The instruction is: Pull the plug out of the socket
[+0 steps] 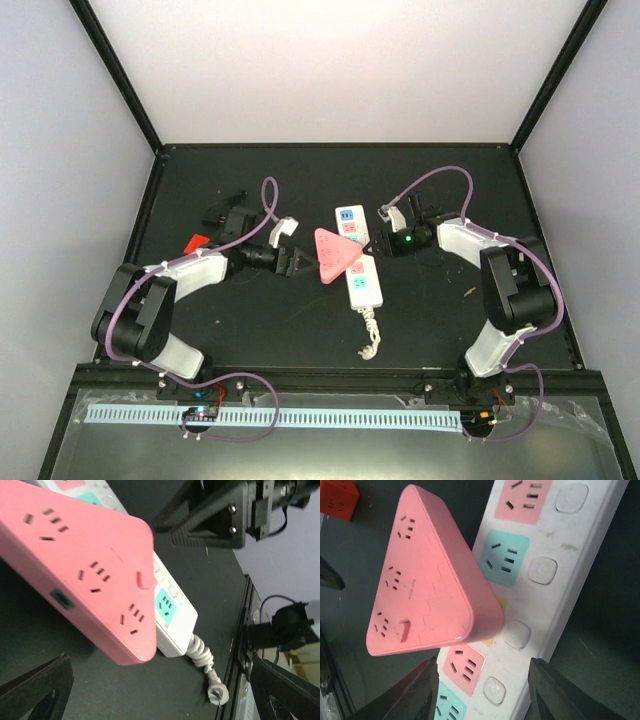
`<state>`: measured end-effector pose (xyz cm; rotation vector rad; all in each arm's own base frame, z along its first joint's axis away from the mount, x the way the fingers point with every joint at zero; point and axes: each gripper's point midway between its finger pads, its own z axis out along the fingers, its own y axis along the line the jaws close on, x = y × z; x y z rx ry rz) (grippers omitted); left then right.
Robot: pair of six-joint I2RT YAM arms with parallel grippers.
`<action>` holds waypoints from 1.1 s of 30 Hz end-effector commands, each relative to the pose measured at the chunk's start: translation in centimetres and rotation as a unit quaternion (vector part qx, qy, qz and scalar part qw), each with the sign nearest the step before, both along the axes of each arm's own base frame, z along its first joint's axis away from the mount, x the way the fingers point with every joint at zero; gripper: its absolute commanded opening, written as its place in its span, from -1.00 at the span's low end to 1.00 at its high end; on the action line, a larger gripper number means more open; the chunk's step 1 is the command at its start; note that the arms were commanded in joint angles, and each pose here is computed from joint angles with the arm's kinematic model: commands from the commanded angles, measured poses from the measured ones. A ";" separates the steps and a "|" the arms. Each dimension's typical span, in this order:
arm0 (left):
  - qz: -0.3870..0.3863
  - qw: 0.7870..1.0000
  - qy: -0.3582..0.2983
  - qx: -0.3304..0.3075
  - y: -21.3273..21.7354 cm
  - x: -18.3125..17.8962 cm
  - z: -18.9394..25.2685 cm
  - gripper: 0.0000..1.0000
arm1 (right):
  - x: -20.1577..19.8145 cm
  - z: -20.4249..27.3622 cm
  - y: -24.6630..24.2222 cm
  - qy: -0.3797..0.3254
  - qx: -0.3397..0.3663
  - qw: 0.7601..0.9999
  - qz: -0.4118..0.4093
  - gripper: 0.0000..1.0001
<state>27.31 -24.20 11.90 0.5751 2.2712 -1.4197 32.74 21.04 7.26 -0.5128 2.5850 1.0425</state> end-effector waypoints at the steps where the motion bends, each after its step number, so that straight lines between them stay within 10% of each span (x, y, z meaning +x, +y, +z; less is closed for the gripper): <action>1: 0.015 0.999 -0.017 -0.034 0.0 2.3 1.3 0.97 | 0.7 -0.8 0.0 -0.005 0.000 1.000 -0.004 0.05; 33: -0.006 0.984 0.161 -0.075 -1.9 4.2 -5.7 0.32 | 0.2 -5.5 -0.4 0.058 -0.013 0.998 -0.033 -0.01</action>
